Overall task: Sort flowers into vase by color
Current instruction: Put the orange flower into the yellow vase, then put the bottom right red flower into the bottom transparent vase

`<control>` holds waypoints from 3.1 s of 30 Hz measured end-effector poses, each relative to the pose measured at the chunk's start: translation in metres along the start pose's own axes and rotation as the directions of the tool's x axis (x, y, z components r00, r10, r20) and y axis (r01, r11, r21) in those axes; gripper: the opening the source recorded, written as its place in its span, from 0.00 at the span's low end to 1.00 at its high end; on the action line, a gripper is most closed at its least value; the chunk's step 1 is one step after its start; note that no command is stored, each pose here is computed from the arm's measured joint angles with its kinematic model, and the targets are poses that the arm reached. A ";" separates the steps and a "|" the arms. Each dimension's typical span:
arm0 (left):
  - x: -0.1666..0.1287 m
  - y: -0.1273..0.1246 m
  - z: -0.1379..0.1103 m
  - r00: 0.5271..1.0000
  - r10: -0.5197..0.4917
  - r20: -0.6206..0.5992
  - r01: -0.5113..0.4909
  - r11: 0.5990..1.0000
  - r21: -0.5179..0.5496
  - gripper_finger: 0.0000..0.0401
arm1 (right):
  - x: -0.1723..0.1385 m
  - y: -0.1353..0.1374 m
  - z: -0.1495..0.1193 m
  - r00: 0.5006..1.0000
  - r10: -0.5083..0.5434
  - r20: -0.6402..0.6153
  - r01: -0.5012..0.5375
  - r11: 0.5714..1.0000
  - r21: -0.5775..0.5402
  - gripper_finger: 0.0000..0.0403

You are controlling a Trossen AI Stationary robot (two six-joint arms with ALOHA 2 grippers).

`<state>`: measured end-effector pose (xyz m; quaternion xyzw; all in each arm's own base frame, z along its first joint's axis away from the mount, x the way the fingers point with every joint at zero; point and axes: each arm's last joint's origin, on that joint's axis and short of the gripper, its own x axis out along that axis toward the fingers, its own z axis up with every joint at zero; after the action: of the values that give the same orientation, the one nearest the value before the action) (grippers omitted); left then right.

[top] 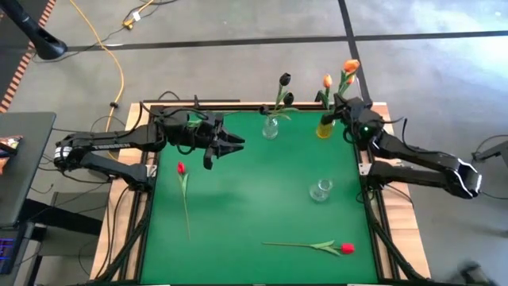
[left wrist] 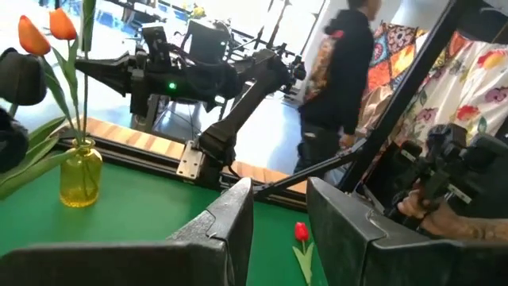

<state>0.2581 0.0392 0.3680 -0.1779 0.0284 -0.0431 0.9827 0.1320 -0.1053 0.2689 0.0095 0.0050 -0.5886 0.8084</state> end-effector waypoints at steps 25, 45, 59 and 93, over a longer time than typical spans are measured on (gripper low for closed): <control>0.000 0.000 -0.004 0.999 0.006 -0.039 -0.008 0.999 -0.051 0.27 | 0.012 0.004 -0.023 0.991 -0.020 -0.135 0.009 0.997 -0.083 0.17; 0.000 -0.001 -0.005 0.997 -0.050 -0.061 0.048 0.999 -0.026 0.27 | -0.025 -0.003 -0.006 0.942 0.253 -0.223 -0.261 0.965 -0.008 0.58; 0.003 -0.018 -0.011 0.979 -0.177 -0.104 0.189 0.974 0.123 0.27 | -0.066 0.032 0.021 0.737 0.652 -0.178 -0.634 0.758 0.152 0.56; 0.001 -0.021 -0.036 0.931 -0.153 -0.331 0.219 0.960 0.173 0.27 | -0.209 0.239 0.027 0.103 0.858 -0.503 -0.464 0.488 0.739 0.56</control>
<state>0.2548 0.0066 0.3417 -0.0675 0.1631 -0.1670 0.9700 0.2953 0.1666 0.3023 0.4584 0.2706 -0.0423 0.8455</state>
